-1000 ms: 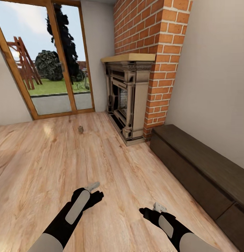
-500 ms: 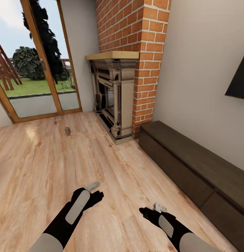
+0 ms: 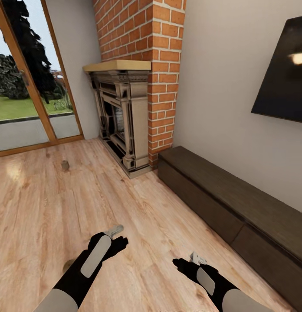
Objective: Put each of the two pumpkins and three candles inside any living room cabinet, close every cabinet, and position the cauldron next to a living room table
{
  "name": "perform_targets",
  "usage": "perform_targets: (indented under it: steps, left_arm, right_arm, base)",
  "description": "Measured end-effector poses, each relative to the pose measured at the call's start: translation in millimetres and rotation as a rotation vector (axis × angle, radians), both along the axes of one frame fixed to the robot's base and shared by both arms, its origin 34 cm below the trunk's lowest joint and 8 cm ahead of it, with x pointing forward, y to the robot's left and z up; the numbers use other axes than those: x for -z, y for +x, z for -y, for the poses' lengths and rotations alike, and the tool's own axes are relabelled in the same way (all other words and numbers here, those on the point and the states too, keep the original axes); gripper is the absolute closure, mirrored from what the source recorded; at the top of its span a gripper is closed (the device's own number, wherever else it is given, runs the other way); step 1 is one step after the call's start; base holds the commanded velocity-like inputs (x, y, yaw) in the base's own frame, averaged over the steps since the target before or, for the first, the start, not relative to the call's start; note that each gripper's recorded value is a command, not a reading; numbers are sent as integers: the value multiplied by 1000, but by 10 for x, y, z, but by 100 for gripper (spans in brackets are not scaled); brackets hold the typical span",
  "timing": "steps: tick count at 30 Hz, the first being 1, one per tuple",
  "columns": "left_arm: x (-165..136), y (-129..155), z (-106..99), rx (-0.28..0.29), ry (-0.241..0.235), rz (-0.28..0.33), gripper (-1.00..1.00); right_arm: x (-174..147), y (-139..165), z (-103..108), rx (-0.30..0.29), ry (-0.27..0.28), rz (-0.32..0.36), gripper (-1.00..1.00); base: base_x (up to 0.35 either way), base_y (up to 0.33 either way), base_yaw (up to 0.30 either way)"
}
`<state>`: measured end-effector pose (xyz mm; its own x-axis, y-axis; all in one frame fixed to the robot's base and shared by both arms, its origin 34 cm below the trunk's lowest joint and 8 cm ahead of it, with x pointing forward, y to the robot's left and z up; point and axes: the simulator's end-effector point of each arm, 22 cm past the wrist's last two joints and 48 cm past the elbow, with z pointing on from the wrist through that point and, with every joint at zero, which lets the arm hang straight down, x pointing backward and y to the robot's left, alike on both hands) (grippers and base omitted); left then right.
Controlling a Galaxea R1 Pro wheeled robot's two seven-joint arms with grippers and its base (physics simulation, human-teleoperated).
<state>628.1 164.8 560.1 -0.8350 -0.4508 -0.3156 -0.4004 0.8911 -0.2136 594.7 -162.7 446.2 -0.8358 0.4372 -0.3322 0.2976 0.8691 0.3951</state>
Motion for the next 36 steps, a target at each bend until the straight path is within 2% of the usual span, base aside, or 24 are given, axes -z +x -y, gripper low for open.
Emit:
perform_targets:
  steps: [13,31,36]
  left_arm:
    - [47,-13,-13,-1,2,-9,-100]
    - [111,-38,-10,2,3,-22,-100]
    - [128,-44,11,1,0,-25,-100]
  right_arm:
    - [49,-32,2,1,0,-11,-100]
    - [121,-77,66,5,-8,-26,-100]
    - [146,-83,149,9,-17,-31,-100]
  base:
    - [3,19,-252]
    - [127,243,-252]
    - [83,128,-252]
